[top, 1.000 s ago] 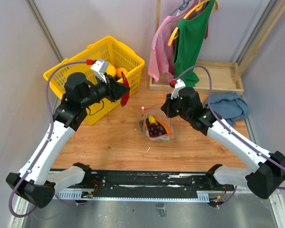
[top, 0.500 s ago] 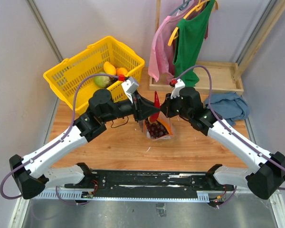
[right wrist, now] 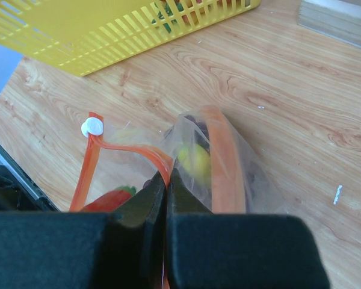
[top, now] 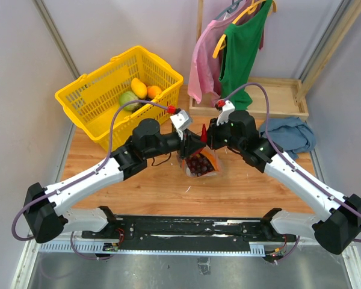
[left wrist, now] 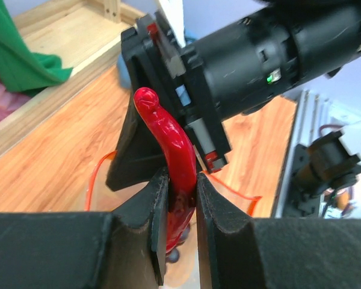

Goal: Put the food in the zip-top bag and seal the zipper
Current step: Place the fake vegetable in the zipper food storage bag.

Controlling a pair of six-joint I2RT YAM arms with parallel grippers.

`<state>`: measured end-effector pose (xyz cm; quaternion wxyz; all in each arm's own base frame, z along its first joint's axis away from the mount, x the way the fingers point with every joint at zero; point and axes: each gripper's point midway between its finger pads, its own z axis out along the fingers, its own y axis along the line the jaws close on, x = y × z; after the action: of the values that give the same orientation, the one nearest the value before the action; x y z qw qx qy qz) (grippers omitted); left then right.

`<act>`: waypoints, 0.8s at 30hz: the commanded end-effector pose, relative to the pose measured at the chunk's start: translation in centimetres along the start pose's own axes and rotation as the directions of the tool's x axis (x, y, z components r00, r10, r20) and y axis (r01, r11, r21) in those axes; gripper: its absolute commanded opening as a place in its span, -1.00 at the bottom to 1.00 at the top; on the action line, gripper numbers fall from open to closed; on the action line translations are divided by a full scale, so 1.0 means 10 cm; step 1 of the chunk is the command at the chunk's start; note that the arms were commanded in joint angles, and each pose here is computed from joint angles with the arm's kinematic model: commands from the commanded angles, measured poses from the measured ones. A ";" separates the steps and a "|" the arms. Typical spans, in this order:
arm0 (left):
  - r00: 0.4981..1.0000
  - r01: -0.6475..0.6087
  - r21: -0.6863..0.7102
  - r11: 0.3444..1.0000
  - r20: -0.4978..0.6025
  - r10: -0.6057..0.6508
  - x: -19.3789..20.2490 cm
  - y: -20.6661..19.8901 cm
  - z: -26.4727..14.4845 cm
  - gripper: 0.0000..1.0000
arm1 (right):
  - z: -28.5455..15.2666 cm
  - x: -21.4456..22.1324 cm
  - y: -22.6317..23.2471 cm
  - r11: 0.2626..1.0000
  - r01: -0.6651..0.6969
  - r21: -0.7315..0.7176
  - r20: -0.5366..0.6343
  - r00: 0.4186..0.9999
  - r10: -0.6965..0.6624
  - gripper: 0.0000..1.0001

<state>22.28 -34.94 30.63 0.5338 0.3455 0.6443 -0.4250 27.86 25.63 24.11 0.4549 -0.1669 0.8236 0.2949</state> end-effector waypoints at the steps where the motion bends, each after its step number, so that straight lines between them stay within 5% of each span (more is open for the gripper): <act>1: 0.987 -0.135 -0.026 0.991 -0.090 0.132 0.24 0.12 0.03 -0.76 | -0.07 -0.29 0.08 0.999 -0.007 -0.038 0.077 0.997 0.010 -0.99; 11: 0.880 -0.365 0.076 0.928 -0.297 0.371 0.80 0.27 -0.10 -0.72 | -0.09 -0.31 0.09 0.999 0.007 -0.043 0.077 0.997 -0.003 -0.99; 18: 0.800 -0.387 0.184 0.904 -0.420 0.428 1.09 0.29 -0.14 -0.51 | -0.11 -0.32 0.10 0.999 0.018 -0.048 0.079 0.997 -0.014 -0.99; 24: 0.789 -0.365 0.260 0.894 -0.424 0.445 1.15 0.17 -0.15 -0.28 | -0.15 -0.35 0.10 0.999 0.025 -0.042 0.087 0.996 -0.021 -0.99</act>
<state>22.29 -32.49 18.42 0.4202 0.5814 0.6531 -0.2425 27.34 26.00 24.12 0.4455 -0.1769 0.8223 0.3068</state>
